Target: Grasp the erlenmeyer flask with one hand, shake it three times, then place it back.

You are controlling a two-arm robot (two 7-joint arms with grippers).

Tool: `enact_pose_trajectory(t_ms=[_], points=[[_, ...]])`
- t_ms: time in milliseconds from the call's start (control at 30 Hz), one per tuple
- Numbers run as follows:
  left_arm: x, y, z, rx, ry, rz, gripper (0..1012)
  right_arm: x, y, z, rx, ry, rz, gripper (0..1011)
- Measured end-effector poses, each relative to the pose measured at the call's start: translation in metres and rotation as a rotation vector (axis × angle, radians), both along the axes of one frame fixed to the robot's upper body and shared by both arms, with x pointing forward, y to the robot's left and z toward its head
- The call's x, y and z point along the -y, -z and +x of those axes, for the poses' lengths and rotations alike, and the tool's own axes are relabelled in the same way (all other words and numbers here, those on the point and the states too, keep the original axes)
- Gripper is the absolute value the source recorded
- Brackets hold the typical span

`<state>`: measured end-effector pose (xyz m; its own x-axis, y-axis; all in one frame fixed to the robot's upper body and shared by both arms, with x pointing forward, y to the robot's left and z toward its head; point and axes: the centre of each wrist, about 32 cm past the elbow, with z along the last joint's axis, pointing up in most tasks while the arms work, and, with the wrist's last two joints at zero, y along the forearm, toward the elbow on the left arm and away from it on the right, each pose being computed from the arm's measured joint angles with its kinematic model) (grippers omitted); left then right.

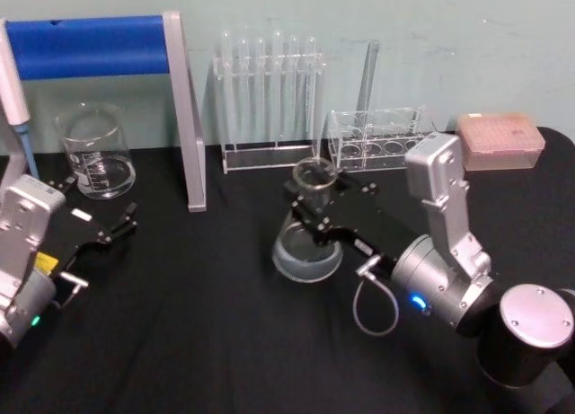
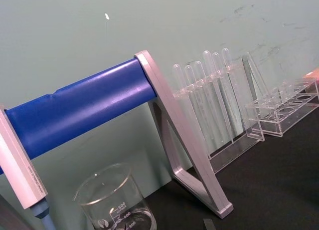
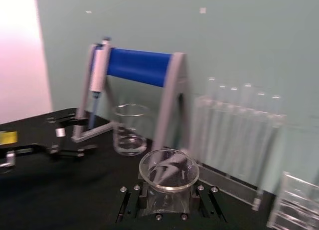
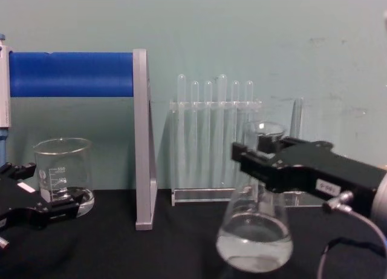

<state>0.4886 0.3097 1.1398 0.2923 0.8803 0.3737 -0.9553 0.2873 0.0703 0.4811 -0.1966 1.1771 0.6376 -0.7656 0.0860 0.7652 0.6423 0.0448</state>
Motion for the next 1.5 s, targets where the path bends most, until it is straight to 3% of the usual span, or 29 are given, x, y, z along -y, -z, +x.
enact_pose_trajectory(t_ms=[233, 567, 800, 1233, 1500], points=[[0.0000, 0.0000, 0.0000, 0.000, 0.000, 0.000, 1001, -0.011, 0.000, -0.007, -0.007, -0.107, -0.008, 449], [0.0000, 0.0000, 0.0000, 0.000, 0.000, 0.000, 1001, -0.013, 0.000, -0.008, -0.001, -0.173, 0.000, 449], [0.0000, 0.0000, 0.0000, 0.000, 0.000, 0.000, 1001, -0.002, -0.001, -0.001, 0.003, -0.110, 0.000, 449], [0.0000, 0.0000, 0.0000, 0.000, 0.000, 0.000, 1001, 0.035, -0.007, 0.014, 0.029, 0.090, 0.004, 449], [0.0000, 0.0000, 0.0000, 0.000, 0.000, 0.000, 1001, 0.050, -0.007, 0.017, 0.037, 0.175, 0.009, 449]])
